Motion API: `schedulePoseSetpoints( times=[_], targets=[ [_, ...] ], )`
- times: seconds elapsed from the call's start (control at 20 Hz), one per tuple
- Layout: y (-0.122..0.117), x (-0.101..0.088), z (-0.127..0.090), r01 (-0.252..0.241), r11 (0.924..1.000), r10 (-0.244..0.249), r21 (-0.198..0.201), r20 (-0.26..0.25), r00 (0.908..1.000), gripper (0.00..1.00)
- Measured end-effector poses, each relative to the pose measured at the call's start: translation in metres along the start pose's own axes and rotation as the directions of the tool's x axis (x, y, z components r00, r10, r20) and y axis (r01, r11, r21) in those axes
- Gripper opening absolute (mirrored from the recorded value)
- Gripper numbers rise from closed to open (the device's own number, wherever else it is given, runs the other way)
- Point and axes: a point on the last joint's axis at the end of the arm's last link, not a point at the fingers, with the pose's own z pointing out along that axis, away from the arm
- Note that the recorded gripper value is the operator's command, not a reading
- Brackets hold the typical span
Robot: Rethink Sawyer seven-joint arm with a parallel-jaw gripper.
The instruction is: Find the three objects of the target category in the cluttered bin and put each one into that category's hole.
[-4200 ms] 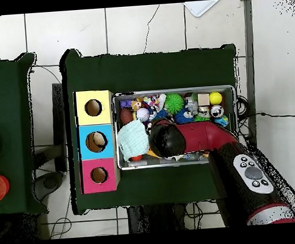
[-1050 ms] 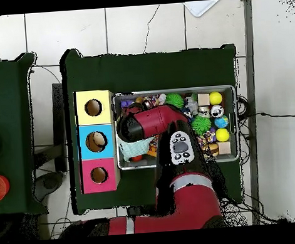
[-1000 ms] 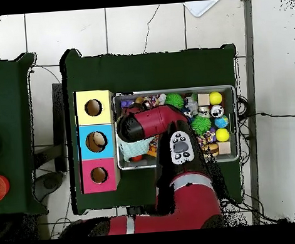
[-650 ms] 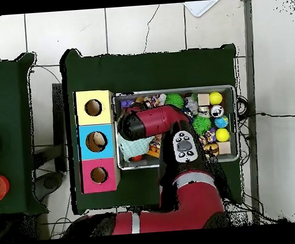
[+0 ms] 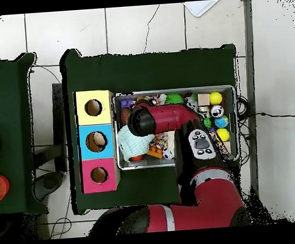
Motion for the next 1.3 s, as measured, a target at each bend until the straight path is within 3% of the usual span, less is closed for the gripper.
schedulePoseSetpoints(
  times=[0.05, 0.1, 0.55, 0.95, 1.1, 1.3],
  targets=[
    [-0.001, 0.000, 0.000, -0.004, 1.0000, 0.004, -0.003, 0.001, 1.0000, 1.00],
    [-0.005, -0.001, 0.003, -0.025, 0.9994, 0.026, -0.023, 0.007, 0.9996, 0.00],
    [-0.006, 0.000, 0.011, -0.051, 0.9972, 0.052, -0.054, 0.009, 0.9986, 0.00],
    [-0.005, -0.001, 0.006, -0.051, 0.9972, 0.052, -0.054, 0.011, 0.9986, 0.00],
    [0.003, -0.001, -0.011, -0.044, 0.9971, 0.043, -0.061, -0.019, 0.9989, 0.00],
    [0.022, 0.003, -0.053, -0.042, 0.9952, 0.029, -0.089, -0.143, 0.9893, 0.00]
  ],
)
